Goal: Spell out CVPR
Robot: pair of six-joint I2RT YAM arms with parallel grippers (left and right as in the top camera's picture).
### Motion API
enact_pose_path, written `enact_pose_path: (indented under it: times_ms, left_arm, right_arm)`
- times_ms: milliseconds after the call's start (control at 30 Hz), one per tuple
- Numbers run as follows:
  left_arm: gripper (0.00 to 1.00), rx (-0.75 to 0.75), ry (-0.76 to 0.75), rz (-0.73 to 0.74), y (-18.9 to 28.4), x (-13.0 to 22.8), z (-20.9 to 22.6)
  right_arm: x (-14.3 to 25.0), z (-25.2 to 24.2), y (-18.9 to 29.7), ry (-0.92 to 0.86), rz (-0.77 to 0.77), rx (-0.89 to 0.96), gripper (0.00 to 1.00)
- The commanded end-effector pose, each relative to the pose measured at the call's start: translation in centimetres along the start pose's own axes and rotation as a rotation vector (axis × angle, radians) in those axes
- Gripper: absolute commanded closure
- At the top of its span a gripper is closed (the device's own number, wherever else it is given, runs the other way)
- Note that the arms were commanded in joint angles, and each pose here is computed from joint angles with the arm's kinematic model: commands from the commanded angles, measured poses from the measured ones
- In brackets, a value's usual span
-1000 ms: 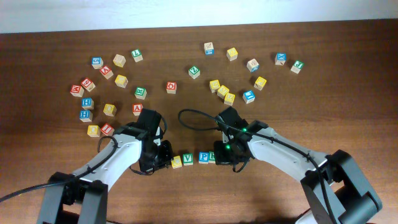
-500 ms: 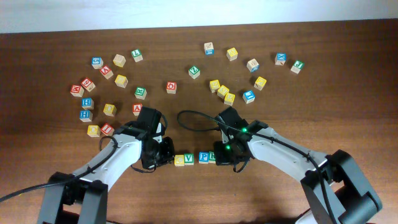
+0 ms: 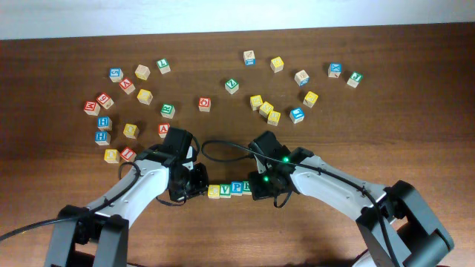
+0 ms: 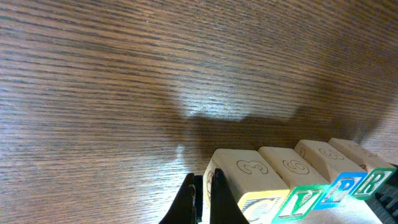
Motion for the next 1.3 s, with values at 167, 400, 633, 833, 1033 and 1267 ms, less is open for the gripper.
enact_pose_path:
  times_ms: [167,400,633,833,1033,1267]
  left_arm:
    - [1.00,0.003,0.007,0.019,-0.3,0.2,0.1]
    - [1.00,-0.022,0.009,-0.010,-0.2,-0.1,0.4]
    - [1.00,-0.174,-0.020,-0.110,1.8,-1.5,0.6]
    - [1.00,-0.163,-0.060,-0.007,3.4,-0.5,-0.4]
    - [1.00,-0.204,-0.063,0.146,2.1,3.0,0.6]
    - [1.00,-0.197,-0.064,0.157,1.0,4.0,0.3]
  right_arm:
    - [-0.1,0.0,-0.2,0.018,-0.009,0.000,0.94]
    - [0.0,-0.4,-0.2,0.016,-0.011,0.045,0.94]
    - [0.0,-0.5,-0.2,0.015,-0.008,0.046,0.93]
    - [0.0,-0.5,-0.2,0.015,-0.008,0.045,0.93]
    - [0.0,-0.7,-0.2,0.014,-0.013,0.064,0.93]
    - [-0.5,-3.6,0.6,-0.103,-0.016,0.038,0.93]
Point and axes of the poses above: each gripper's point midway between its finger pads, its own y axis back along the fingers, its own z axis along the line the jaws close on, x = y × z, the point moved 7 cm from there along y, back along the fingers, and after that the axes turned 13 degrees about y, right-handed, at the moved point
